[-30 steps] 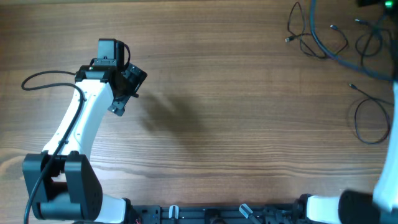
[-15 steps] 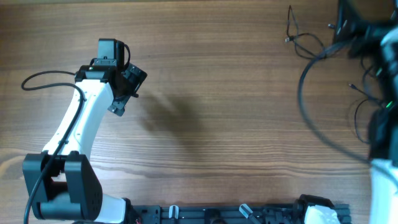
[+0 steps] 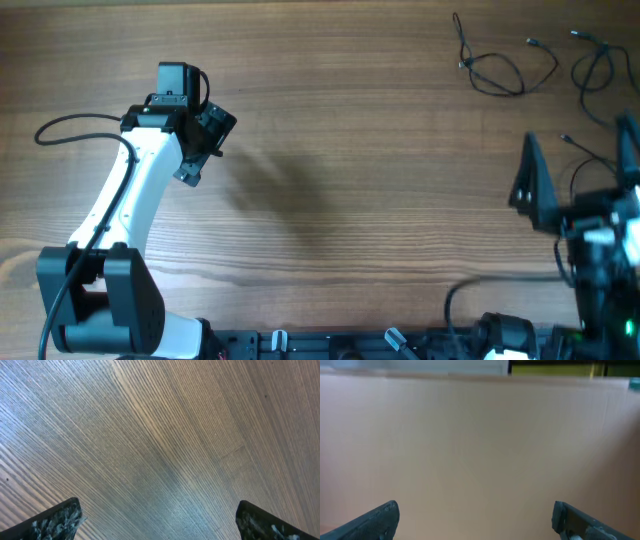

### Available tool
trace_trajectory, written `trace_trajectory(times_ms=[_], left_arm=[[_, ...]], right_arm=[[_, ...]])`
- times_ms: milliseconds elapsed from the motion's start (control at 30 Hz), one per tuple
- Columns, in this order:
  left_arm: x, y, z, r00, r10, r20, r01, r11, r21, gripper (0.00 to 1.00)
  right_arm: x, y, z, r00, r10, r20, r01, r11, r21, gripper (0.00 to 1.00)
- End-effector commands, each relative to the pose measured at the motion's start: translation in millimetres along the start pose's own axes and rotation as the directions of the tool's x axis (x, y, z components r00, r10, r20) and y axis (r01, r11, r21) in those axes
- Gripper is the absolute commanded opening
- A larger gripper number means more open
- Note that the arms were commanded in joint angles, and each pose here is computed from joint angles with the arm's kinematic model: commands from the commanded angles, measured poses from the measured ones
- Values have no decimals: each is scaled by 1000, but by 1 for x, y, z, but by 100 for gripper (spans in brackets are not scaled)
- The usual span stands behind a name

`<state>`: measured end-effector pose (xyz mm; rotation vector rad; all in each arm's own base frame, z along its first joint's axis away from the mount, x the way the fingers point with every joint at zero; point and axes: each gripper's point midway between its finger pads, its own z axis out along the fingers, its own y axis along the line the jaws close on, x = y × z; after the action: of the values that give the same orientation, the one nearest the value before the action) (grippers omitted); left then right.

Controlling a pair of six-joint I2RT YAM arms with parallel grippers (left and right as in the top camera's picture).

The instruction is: Untangle cables

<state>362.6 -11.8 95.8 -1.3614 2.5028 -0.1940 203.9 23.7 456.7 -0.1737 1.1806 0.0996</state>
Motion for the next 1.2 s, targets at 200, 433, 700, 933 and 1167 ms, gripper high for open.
trace_trajectory(times_ms=[200,433,700,933,1167], left_arm=[[-1,1,-2,1000,-5,12,5,1000,0,100],[-1,1,-2,1000,-5,12,5,1000,0,100],[-1,1,-2,1000,-5,12,5,1000,0,100],[-1,1,-2,1000,-5,12,5,1000,0,100],[-1,1,-2,1000,-5,12,5,1000,0,100]], right_arm=[[-69,39,-79,973,-39,227,54,997,-57,100],[-83,53,-104,958,-68,280,103,988,-111,100],[-101,62,-125,919,-151,364,210,969,-129,100],[-99,62,-124,699,-609,375,636,769,63,100],[-47,56,-98,513,-829,223,848,530,17,100]])
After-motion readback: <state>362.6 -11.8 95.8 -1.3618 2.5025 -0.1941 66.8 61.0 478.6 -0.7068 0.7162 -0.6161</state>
